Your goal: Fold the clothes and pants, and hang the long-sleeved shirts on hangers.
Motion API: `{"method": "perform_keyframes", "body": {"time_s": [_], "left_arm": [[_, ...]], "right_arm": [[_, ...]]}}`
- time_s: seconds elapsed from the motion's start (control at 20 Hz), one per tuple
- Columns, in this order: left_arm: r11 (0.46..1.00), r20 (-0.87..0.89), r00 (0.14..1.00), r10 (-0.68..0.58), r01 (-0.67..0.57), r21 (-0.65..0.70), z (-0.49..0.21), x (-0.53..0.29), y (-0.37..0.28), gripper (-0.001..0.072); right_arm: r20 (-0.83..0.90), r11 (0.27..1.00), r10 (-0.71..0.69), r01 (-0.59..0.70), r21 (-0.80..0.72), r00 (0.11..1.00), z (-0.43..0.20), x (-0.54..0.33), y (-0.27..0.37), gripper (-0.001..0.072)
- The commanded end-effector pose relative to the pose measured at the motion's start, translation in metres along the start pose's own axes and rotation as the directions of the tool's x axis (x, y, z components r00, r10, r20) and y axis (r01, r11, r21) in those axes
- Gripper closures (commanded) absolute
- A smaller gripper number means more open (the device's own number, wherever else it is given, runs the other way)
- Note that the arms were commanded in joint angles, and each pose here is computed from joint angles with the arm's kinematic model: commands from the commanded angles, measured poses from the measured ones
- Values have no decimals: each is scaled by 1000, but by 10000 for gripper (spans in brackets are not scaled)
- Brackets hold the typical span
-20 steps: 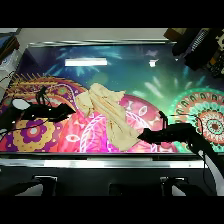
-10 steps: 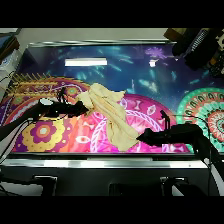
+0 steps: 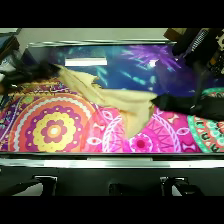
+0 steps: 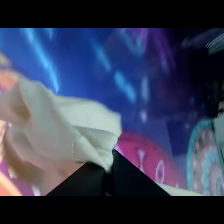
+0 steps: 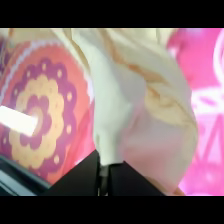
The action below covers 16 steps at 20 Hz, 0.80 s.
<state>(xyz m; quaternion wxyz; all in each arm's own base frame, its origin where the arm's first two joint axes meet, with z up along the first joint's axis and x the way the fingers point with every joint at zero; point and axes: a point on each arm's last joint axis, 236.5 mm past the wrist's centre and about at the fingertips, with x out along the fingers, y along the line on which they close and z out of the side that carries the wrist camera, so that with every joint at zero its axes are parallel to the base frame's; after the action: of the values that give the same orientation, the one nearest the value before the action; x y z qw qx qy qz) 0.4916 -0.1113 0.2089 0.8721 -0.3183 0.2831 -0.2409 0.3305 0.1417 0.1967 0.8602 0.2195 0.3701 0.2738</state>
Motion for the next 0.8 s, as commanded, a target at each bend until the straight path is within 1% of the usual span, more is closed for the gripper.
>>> {"method": "perform_keyframes", "body": {"time_s": [0.0,0.05,0.15,0.2,0.3,0.4,0.45,0.55,0.65,0.75], "left_arm": [[966,334,938,-93,4,259,91,-142,-117,695],[951,408,905,-122,-12,309,99,-183,-149,695],[942,525,841,-132,-59,331,100,-246,-190,694],[938,579,808,-112,-105,329,97,-273,-200,695],[934,665,747,-32,-214,286,90,-312,-203,694],[921,706,707,32,-296,255,87,-330,-198,695],[918,696,717,49,-306,251,86,-328,-193,695],[924,629,772,92,-302,235,85,-305,-170,694],[918,517,845,136,-304,254,84,-267,-137,695],[927,390,908,151,-267,264,84,-214,-103,694]], "right_arm": [[305,959,39,50,-278,951,99,-105,98,674],[363,941,66,63,-333,929,111,-134,125,674],[451,914,108,91,-397,886,121,-188,171,674],[482,903,125,102,-418,867,120,-210,189,674],[532,895,146,118,-431,834,118,-242,213,674],[560,910,152,106,-401,815,118,-255,220,674],[557,927,127,101,-360,821,119,-251,213,674],[484,966,37,92,-241,874,117,-226,183,674],[291,986,-81,119,-114,953,101,-178,135,674],[75,988,-149,152,-24,986,81,-127,87,674]]}}
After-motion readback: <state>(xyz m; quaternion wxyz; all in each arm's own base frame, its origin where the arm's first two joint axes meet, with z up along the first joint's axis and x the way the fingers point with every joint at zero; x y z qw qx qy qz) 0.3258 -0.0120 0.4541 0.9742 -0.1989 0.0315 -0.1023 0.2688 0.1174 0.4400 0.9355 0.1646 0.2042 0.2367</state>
